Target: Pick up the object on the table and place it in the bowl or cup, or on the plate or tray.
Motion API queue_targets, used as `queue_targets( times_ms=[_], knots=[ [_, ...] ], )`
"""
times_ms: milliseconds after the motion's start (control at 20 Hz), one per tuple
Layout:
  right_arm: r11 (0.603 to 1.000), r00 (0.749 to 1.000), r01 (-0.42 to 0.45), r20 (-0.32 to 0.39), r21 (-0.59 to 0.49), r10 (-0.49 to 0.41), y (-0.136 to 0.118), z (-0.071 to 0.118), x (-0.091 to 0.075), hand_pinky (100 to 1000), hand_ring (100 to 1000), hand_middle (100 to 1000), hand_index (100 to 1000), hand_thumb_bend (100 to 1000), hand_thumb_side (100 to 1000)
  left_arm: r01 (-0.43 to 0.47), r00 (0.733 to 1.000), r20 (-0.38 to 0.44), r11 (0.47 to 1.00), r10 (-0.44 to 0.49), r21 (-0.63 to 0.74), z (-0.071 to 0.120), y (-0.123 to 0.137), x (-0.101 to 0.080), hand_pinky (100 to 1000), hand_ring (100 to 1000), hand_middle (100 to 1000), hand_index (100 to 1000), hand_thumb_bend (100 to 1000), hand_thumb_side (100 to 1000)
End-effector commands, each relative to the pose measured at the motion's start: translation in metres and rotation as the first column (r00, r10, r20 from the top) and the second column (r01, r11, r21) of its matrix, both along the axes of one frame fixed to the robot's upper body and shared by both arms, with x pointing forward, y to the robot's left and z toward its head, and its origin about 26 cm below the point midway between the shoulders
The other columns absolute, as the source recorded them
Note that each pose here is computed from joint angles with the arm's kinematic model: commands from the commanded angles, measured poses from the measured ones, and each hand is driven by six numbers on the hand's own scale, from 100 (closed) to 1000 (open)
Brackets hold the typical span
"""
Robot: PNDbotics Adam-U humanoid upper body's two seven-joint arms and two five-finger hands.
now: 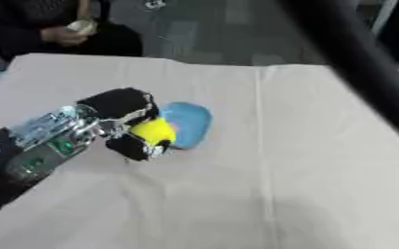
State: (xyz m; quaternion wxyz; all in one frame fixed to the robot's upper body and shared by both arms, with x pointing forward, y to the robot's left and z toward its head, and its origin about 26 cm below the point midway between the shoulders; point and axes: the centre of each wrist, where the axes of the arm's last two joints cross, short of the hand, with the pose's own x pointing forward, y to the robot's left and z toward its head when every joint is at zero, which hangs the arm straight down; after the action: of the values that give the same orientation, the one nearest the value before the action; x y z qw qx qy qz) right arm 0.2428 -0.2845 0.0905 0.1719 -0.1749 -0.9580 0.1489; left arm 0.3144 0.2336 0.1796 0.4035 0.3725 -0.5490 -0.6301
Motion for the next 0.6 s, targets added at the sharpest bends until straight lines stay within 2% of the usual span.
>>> queue_targets(
  times_ms=[50,600],
  knots=[
    [1.000,0.999,-0.016,0.040,0.000,0.016,-0.001,0.007,0.001,166,412,451,202,100,921,-0.023,0.995,0.098,1.000,0.021,0.020,0.015,0.007,0.007,100,100,100,226,100,466],
    [0.996,0.995,-0.083,0.065,0.032,0.081,0.009,0.020,0.012,159,409,455,203,100,939,-0.129,0.953,0.280,0.991,0.114,0.037,-0.001,0.034,0.057,100,100,100,233,100,490]
  ],
)
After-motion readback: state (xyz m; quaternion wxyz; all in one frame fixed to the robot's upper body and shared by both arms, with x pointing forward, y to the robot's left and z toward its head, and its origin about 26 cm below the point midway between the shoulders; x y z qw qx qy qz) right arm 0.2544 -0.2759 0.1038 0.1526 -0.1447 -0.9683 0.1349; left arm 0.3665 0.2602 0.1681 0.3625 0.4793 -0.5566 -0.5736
